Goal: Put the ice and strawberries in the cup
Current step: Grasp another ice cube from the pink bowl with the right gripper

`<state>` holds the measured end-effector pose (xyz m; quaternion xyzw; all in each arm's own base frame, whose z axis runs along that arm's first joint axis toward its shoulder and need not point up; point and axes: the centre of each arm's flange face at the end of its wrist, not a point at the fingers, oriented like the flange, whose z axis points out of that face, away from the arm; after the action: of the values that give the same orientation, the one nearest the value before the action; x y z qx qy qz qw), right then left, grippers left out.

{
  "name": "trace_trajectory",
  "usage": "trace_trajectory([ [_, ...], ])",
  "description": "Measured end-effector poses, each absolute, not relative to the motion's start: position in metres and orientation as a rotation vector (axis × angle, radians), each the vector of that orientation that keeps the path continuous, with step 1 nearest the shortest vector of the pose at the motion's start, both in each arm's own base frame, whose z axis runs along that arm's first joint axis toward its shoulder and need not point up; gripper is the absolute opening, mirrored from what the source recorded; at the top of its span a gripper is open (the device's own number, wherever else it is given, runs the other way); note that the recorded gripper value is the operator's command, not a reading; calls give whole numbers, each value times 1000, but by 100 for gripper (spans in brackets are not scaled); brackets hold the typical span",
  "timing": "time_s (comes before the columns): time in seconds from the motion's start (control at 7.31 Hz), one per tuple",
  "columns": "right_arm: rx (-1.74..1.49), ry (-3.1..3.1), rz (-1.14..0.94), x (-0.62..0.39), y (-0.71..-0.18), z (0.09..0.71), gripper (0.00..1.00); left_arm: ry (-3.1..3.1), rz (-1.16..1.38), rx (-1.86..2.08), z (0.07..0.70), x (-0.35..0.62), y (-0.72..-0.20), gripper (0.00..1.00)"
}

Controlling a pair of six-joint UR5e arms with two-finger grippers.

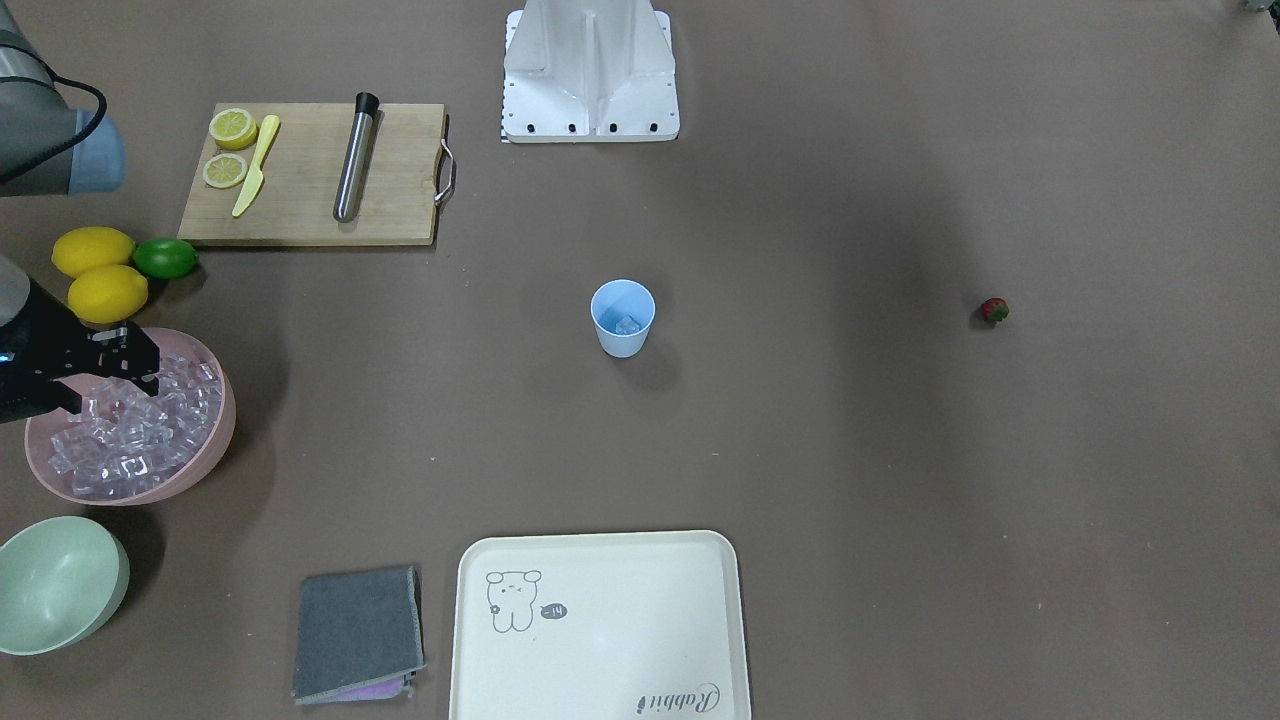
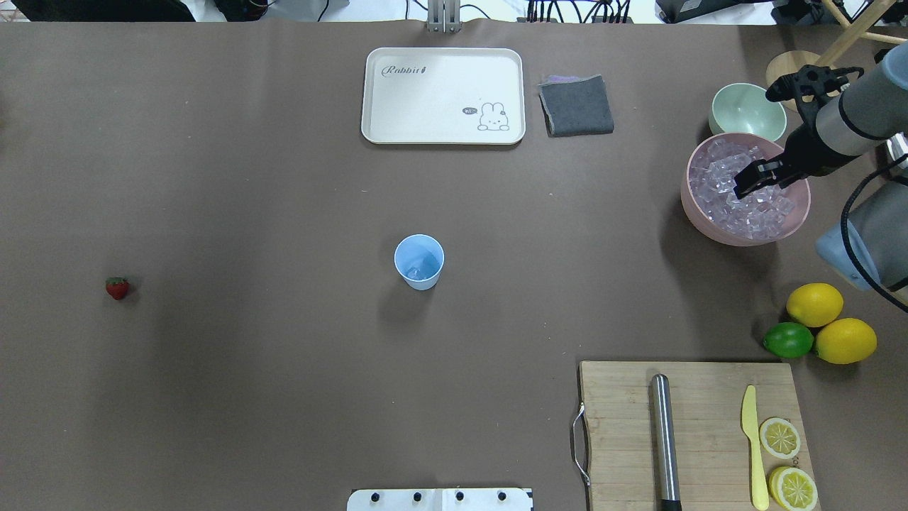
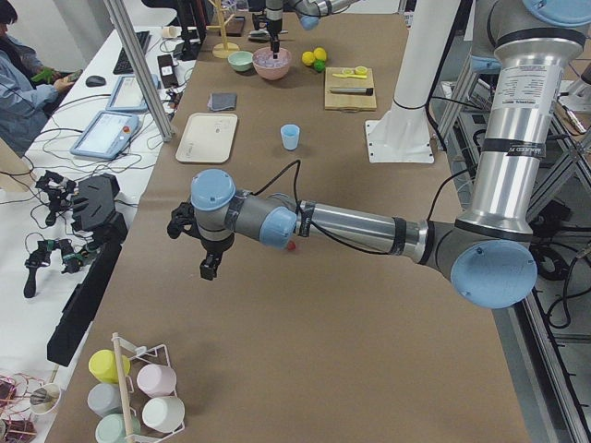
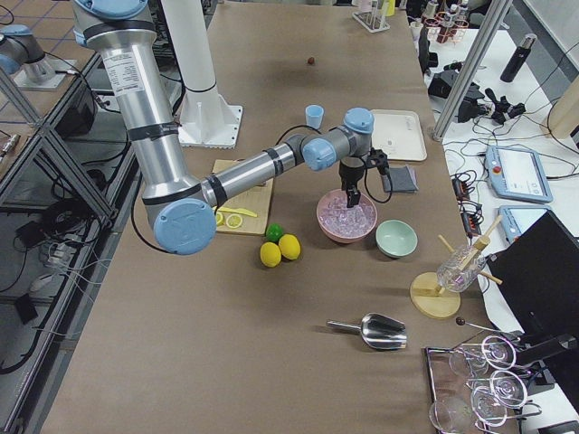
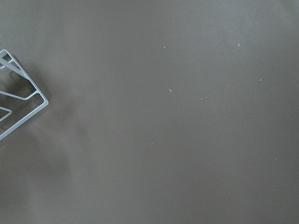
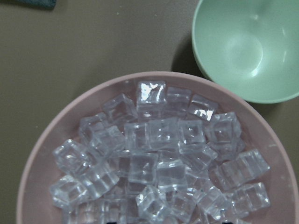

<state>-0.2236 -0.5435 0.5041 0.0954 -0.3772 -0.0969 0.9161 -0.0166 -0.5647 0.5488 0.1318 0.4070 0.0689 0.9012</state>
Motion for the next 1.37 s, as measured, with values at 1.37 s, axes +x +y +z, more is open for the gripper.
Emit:
trace_trajectory([
  [1.37, 195, -808, -190, -255, -536, 518, 46, 842, 145, 275, 548, -17, -565, 98],
])
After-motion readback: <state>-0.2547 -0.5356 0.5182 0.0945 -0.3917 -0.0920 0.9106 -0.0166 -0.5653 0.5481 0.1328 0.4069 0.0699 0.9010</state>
